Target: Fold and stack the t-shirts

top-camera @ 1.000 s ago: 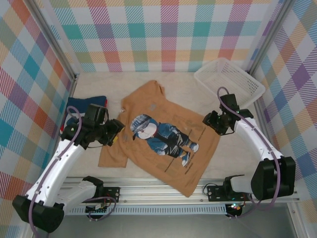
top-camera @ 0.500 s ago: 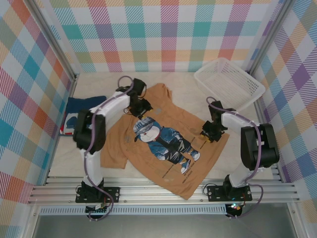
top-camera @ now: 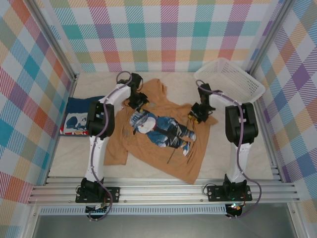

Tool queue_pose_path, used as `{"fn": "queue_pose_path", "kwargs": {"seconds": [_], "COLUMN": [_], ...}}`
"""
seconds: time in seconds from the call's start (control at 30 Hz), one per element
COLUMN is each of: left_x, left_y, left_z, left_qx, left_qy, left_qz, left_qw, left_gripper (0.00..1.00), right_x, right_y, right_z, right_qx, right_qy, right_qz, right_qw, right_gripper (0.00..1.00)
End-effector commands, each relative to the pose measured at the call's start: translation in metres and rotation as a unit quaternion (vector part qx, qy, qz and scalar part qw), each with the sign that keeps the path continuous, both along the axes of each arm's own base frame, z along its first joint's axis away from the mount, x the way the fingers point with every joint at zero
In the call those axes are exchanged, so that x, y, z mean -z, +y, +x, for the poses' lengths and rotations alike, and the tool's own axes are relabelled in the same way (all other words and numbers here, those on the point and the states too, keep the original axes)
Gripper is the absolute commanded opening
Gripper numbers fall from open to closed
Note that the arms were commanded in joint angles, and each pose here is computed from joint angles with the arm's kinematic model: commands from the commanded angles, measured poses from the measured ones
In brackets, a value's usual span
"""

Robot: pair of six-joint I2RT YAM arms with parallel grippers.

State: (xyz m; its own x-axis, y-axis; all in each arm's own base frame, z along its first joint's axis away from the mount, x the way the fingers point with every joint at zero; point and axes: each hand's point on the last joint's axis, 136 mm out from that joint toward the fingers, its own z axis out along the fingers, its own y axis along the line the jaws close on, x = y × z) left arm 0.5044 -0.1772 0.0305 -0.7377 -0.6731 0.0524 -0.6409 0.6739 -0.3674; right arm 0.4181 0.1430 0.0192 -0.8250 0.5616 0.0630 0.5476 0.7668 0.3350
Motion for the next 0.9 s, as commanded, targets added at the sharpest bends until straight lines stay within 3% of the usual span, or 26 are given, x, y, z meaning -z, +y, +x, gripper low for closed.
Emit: {"fn": "queue_pose_path", "kwargs": {"seconds": [0.0,0.17,0.33,0.53,0.73,0.87], "left_x": [0.018,-0.012,-0.065,-0.101,-0.092,-0.077], "left_y": [0.048,0.074,0.043,0.043,0.071,0.072], "left_z": [0.010,0.033,0.032,0.007,-0.026,-0.046], "left_qx": [-0.041,-0.059,-0.023,-0.014,0.024,0.039], "left_qy": [0.036,0.002,-0.053,-0.075,-0.030,-0.007], "left_qz": [0.030,0.035,-0.008,-0.003,0.056,0.055], "left_qw": [0.998,0.998,0.998,0.997,0.998,0.998], "left_gripper": [0.39,0.39,0.44,0.47,0.46,0.45], "right_x": [0.036,0.011,-0.055,-0.078,-0.064,-0.050], "right_y": [-0.010,0.002,-0.008,-0.019,-0.001,0.018], "right_z": [0.021,0.072,0.075,0.011,-0.080,-0.116], "right_qx": [-0.023,-0.075,-0.088,-0.032,-0.015,-0.035], "right_qy": [0.013,-0.053,-0.132,-0.122,-0.064,-0.046], "right_qz": [-0.057,-0.069,-0.101,-0.076,-0.033,-0.024], "right_qw": [0.998,0.993,0.982,0.989,0.997,0.998], "right_gripper": [0.36,0.48,0.59,0.57,0.53,0.52]}}
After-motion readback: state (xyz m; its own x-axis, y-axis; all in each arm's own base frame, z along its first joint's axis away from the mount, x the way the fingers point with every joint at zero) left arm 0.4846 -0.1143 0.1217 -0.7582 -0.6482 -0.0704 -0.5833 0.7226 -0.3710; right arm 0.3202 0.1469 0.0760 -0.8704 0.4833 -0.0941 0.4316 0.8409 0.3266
